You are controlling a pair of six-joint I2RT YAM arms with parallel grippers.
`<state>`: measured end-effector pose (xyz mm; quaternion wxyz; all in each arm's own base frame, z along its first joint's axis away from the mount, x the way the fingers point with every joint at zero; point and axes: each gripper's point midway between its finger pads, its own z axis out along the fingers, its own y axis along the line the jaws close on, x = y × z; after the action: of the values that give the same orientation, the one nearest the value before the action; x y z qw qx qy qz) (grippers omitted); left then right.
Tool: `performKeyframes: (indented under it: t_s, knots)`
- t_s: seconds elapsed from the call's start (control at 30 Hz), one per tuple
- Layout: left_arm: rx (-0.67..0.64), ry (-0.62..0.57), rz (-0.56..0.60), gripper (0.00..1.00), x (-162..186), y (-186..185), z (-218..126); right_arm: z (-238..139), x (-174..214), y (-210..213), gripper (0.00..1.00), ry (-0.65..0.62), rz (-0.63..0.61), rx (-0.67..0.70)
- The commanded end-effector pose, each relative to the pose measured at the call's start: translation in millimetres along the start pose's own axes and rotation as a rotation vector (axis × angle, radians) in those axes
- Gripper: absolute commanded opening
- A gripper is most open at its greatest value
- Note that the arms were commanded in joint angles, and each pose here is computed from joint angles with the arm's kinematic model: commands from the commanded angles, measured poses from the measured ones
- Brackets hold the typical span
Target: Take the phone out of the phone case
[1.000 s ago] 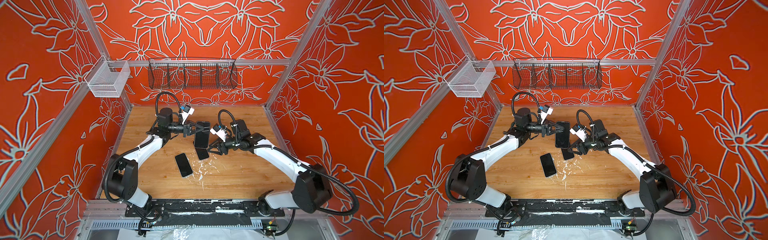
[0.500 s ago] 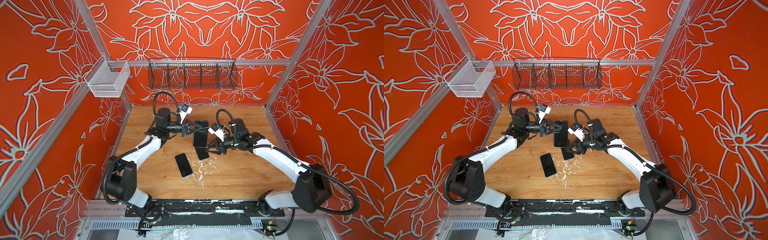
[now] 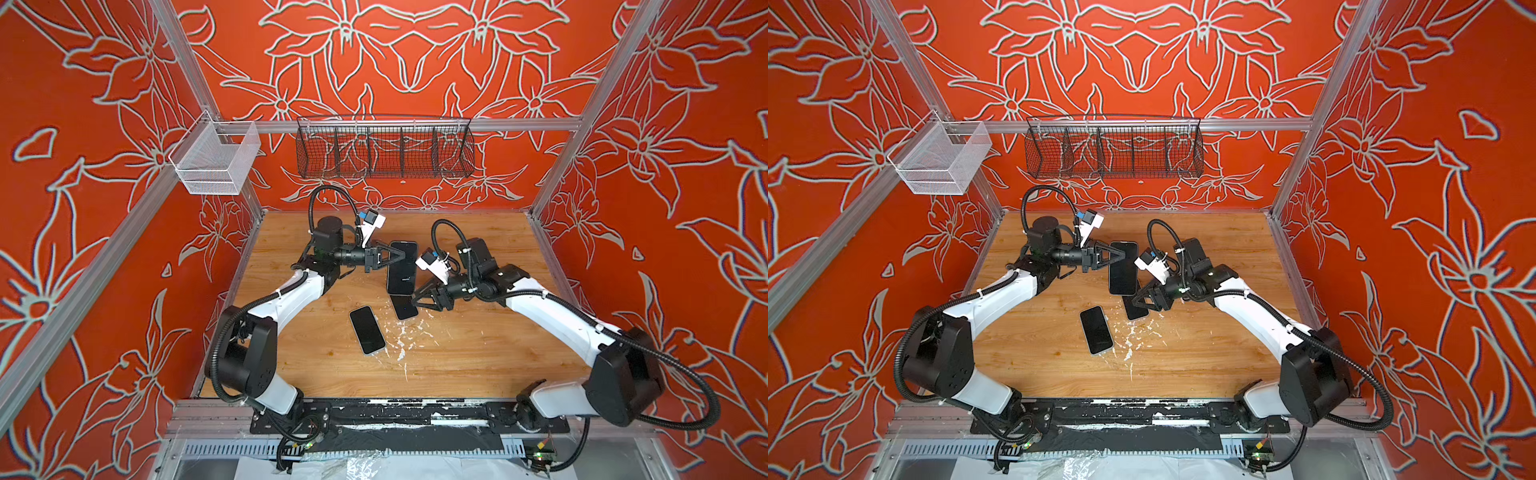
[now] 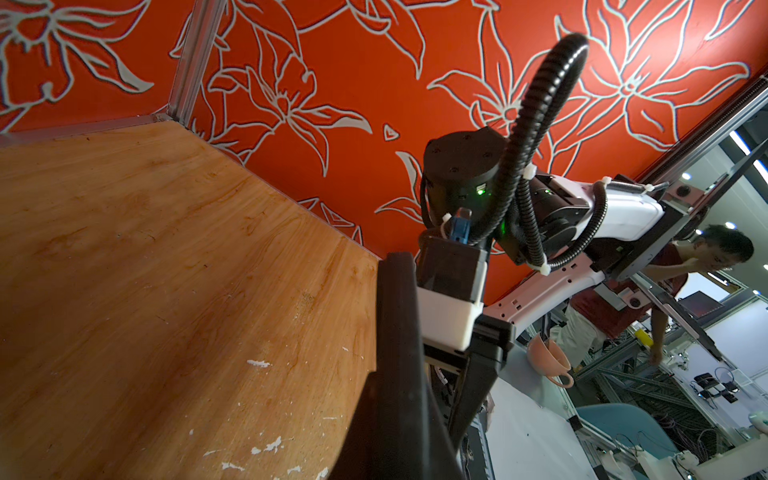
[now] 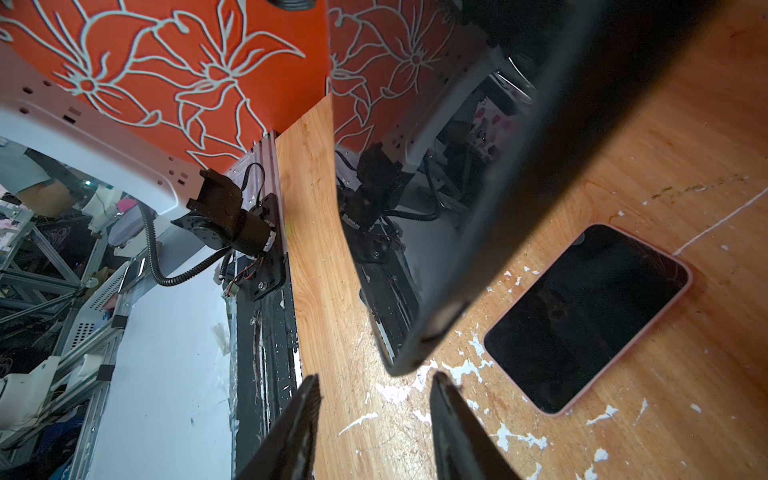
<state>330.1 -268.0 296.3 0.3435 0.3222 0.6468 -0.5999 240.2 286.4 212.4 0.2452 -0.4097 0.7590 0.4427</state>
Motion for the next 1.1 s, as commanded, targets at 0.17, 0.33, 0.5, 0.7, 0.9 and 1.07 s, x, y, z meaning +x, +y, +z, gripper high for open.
performKeyframes:
  t_s: [0.17,0.33,0.5,0.7,0.9,1.07]
  knots:
    - [0.109,0.027,0.09,0.0,-9.9,-29.1,9.9,1.6,-13.6,26.2,0.45,0.003,-0.129,-0.056]
    - [0.115,0.034,0.091,0.0,-9.4,-31.2,9.8,1.7,-10.8,26.7,0.43,0.021,-0.131,-0.055]
    - [0.116,0.053,0.092,0.0,-7.5,-32.0,9.6,0.4,-8.9,27.6,0.41,0.03,-0.138,-0.038]
    - [0.11,0.081,0.099,0.0,-6.5,-32.8,9.3,-2.3,-8.3,29.3,0.38,0.033,-0.152,-0.01]
    - [0.133,0.091,0.106,0.0,-5.5,-37.0,8.7,-4.8,-9.0,32.9,0.36,0.037,-0.163,0.0]
    - [0.157,0.103,0.103,0.0,-2.3,-38.7,7.5,-6.5,-10.6,38.5,0.33,0.039,-0.174,-0.01]
